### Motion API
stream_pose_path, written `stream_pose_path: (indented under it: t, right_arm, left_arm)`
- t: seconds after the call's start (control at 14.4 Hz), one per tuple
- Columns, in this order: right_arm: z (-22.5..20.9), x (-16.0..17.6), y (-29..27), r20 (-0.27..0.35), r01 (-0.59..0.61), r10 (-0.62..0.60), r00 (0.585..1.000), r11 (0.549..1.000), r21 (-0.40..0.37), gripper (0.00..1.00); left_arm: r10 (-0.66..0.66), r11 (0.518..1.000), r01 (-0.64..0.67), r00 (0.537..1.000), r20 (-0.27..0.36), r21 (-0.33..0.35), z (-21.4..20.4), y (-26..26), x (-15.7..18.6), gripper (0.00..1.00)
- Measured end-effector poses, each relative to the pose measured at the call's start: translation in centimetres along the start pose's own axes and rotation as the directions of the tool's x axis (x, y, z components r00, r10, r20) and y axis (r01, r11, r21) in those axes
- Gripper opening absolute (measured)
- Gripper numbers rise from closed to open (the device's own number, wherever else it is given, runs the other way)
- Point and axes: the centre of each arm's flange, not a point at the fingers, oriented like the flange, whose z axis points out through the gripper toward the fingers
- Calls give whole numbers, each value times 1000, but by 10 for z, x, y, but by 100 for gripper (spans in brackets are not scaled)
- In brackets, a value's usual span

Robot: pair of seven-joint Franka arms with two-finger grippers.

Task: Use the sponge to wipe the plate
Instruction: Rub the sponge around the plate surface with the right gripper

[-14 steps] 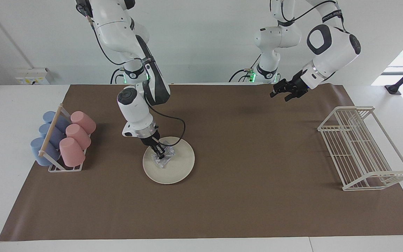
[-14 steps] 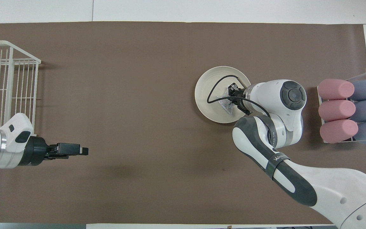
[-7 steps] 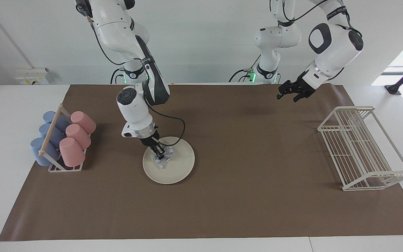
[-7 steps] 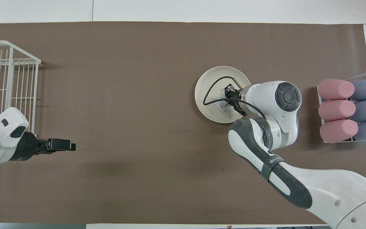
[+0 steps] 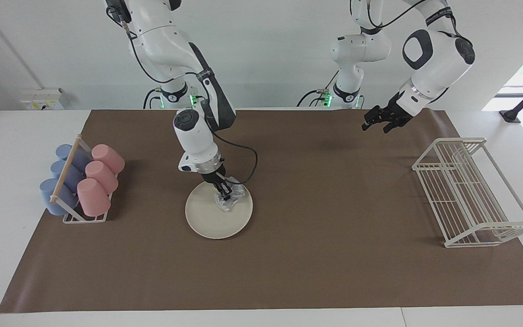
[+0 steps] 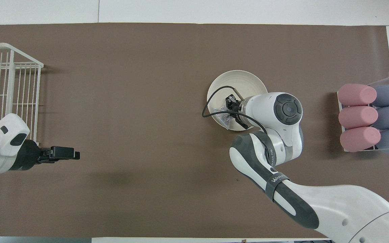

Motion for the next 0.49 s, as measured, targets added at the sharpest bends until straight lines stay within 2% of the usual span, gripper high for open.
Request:
stream_pose_path:
  t: [0.28, 0.49]
  right_arm:
    - [-7, 48, 17, -21, 74, -74, 997, 997, 2, 5]
    - [-6, 45, 16, -19, 80, -80, 997, 997, 1, 5]
  left_arm:
    - [-5, 1000, 5, 1000, -1, 1, 0, 0, 0, 100]
    - [-24, 1000, 24, 1000, -4, 1, 0, 0, 1, 100]
